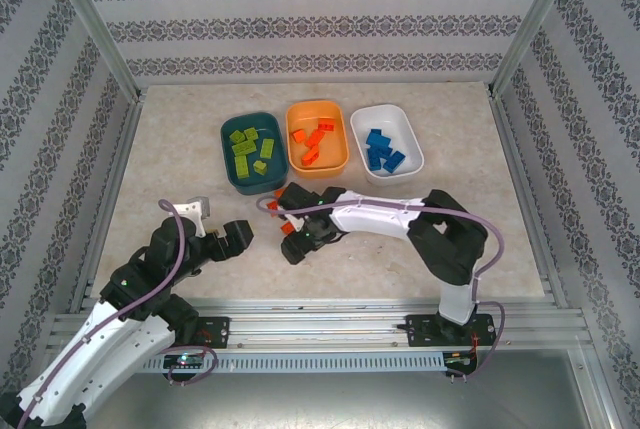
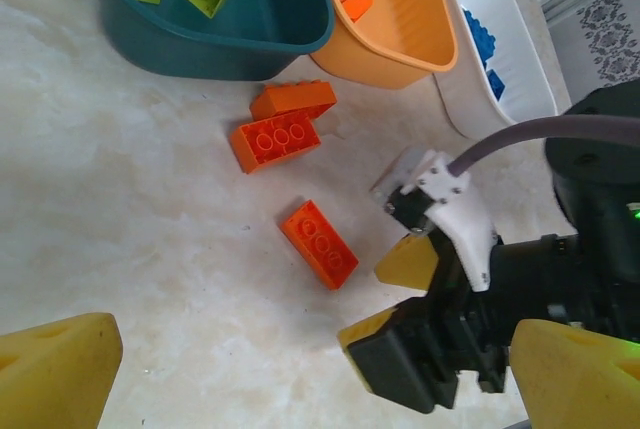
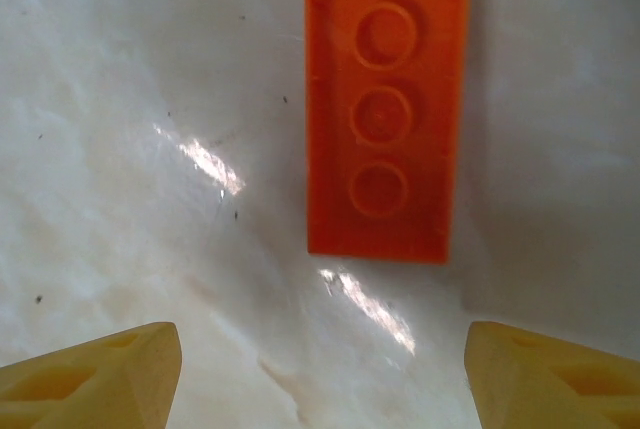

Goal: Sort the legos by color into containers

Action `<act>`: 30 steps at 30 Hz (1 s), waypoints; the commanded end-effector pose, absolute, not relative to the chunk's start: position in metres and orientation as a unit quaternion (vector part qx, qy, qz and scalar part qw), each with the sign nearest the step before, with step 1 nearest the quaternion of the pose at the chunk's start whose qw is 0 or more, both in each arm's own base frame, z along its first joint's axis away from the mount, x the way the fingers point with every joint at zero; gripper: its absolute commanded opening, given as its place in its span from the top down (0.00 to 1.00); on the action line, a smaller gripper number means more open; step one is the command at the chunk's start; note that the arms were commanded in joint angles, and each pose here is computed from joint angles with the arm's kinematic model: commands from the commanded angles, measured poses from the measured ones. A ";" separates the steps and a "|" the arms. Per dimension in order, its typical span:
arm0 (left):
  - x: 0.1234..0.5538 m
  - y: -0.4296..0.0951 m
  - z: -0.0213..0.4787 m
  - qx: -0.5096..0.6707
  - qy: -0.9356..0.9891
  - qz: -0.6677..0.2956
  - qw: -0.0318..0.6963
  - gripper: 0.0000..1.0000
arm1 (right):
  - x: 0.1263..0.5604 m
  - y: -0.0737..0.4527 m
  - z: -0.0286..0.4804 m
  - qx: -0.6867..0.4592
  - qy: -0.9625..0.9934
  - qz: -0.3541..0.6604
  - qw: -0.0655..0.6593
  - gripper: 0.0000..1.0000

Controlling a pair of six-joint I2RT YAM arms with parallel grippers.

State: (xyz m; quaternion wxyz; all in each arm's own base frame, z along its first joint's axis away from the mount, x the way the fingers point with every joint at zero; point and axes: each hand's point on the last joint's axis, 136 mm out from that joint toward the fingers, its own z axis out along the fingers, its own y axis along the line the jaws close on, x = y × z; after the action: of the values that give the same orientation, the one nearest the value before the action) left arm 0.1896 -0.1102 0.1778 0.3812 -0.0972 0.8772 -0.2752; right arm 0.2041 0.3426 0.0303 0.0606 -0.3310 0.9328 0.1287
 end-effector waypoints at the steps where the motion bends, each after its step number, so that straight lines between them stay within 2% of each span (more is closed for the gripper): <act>1: 0.184 -0.102 0.169 -0.106 0.887 -0.258 0.369 0.00 | 0.216 0.348 0.032 -0.331 0.935 0.097 0.082 0.26; 7: 0.180 -0.099 0.168 -0.102 0.886 -0.255 0.373 0.00 | 0.228 0.348 0.029 -0.337 0.936 0.042 0.097 0.28; 21: 0.179 -0.099 0.166 -0.094 0.888 -0.252 0.374 0.00 | 0.238 0.356 0.010 -0.340 0.936 0.018 0.089 0.35; 30: 0.179 -0.099 0.166 -0.093 0.888 -0.251 0.375 0.00 | 0.239 0.350 0.007 -0.325 0.941 0.012 0.095 0.48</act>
State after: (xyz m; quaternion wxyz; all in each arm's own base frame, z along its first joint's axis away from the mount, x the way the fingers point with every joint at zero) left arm 0.1806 -0.1041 0.1726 0.3756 -0.0941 0.8826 -0.2665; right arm 0.2361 0.3618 0.0142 0.0909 -0.3353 0.9367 0.0424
